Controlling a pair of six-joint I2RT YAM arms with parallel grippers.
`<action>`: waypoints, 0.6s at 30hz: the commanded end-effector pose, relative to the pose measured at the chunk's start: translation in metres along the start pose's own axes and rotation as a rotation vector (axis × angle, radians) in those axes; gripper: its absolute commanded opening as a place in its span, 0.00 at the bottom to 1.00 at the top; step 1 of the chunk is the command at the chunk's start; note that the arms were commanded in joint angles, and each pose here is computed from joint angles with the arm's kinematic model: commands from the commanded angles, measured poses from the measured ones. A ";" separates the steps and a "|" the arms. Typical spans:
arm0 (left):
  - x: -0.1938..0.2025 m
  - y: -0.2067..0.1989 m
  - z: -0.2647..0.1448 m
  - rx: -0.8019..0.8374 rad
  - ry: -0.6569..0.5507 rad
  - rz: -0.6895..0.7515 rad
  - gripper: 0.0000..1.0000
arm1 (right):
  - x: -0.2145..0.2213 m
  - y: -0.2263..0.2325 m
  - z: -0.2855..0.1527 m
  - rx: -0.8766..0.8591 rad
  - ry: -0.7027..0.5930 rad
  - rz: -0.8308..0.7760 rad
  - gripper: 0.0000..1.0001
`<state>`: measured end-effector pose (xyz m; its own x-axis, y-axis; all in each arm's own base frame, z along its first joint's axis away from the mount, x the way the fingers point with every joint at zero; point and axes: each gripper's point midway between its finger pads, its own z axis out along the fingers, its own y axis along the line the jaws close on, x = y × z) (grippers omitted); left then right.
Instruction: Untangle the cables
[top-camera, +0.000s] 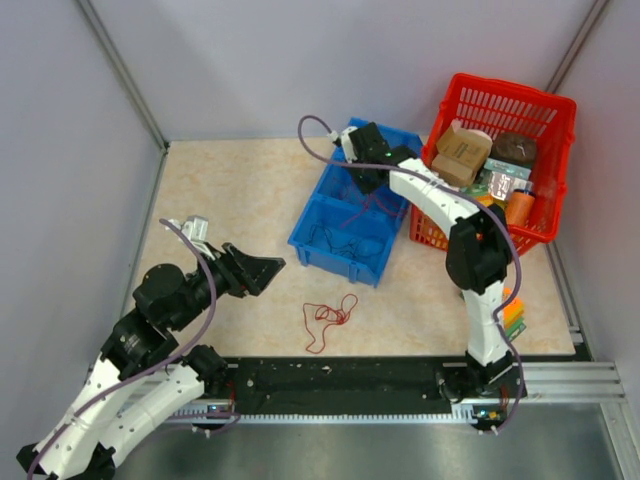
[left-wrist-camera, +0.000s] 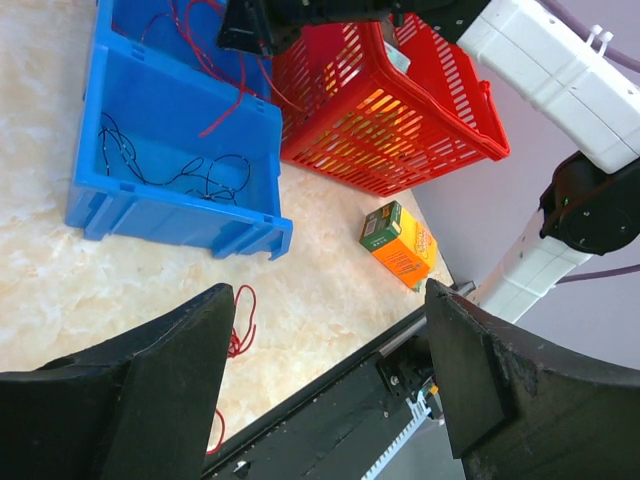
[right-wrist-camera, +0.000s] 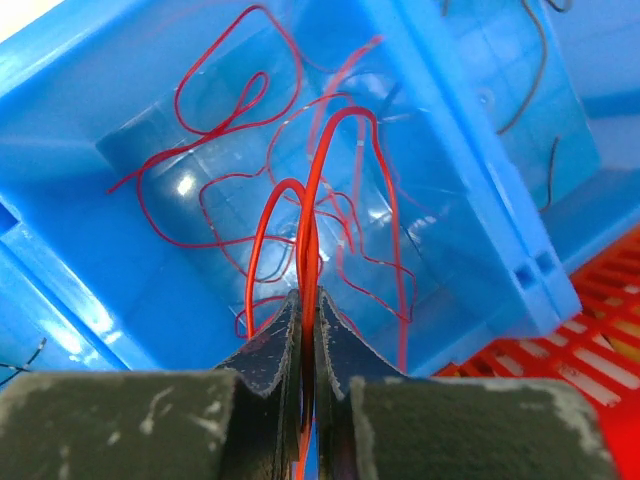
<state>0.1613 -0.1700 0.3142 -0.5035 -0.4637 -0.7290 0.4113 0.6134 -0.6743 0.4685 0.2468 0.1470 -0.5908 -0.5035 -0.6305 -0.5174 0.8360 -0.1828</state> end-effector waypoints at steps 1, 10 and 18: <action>-0.005 -0.006 0.002 0.031 -0.026 -0.006 0.80 | -0.009 0.015 0.017 0.034 -0.006 -0.229 0.00; -0.003 -0.002 -0.001 0.017 -0.027 -0.011 0.80 | -0.020 0.012 0.050 0.140 0.009 -0.314 0.00; 0.003 0.002 0.002 0.012 -0.012 -0.018 0.80 | -0.033 0.009 0.017 0.140 -0.036 -0.238 0.35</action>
<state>0.1595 -0.1691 0.3080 -0.5118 -0.4707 -0.7187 0.4013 0.6087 -0.6845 0.4904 0.2712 0.0949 -0.4718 -0.7411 -0.4778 -0.6087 0.6658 -0.4316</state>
